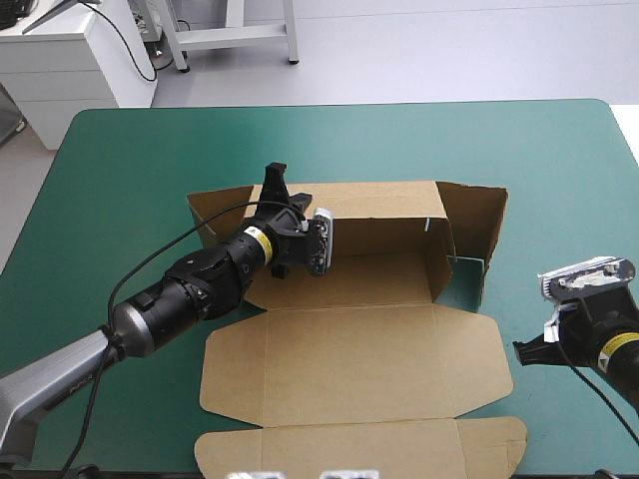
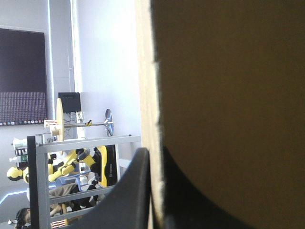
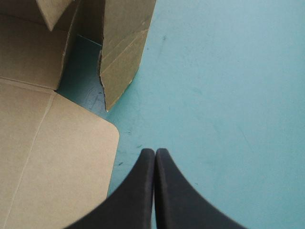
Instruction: Fold the box
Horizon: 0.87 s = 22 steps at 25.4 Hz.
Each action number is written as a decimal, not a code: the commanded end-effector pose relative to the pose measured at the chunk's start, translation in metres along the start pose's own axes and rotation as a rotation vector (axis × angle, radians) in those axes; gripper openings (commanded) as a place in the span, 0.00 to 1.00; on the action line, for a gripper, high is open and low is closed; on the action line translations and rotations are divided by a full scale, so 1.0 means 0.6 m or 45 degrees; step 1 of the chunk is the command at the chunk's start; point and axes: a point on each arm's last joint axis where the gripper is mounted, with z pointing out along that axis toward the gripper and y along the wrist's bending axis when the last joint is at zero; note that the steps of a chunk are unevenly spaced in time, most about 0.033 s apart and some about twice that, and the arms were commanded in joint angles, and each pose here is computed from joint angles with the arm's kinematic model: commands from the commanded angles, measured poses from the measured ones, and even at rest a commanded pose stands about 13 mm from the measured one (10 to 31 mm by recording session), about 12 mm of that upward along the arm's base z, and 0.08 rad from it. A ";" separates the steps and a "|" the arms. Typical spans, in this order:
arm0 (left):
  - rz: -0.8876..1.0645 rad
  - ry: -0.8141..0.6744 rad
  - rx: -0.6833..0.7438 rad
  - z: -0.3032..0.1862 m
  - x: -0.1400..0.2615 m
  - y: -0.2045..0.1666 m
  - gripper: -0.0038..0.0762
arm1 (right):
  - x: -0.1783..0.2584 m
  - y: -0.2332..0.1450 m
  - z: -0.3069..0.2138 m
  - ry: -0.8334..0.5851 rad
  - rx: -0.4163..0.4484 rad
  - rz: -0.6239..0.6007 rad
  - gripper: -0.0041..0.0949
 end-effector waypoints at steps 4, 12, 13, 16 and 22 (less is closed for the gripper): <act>-0.040 -0.033 -0.048 -0.018 -0.005 0.013 0.04 | -0.028 0.000 -0.011 -0.181 -0.028 0.035 0.02; -0.045 -0.038 -0.048 -0.018 -0.005 0.013 0.04 | -0.107 -0.011 -0.028 -0.281 0.010 0.068 0.02; -0.048 -0.038 -0.047 -0.018 -0.005 0.013 0.04 | -0.124 -0.013 -0.027 -0.290 0.025 0.067 0.02; -0.052 -0.034 -0.046 -0.018 -0.005 0.012 0.04 | -0.187 -0.011 -0.006 -0.287 0.042 0.058 0.02; -0.063 0.054 -0.024 -0.018 0.006 0.010 0.04 | -0.315 0.005 0.119 -0.096 0.051 0.090 0.02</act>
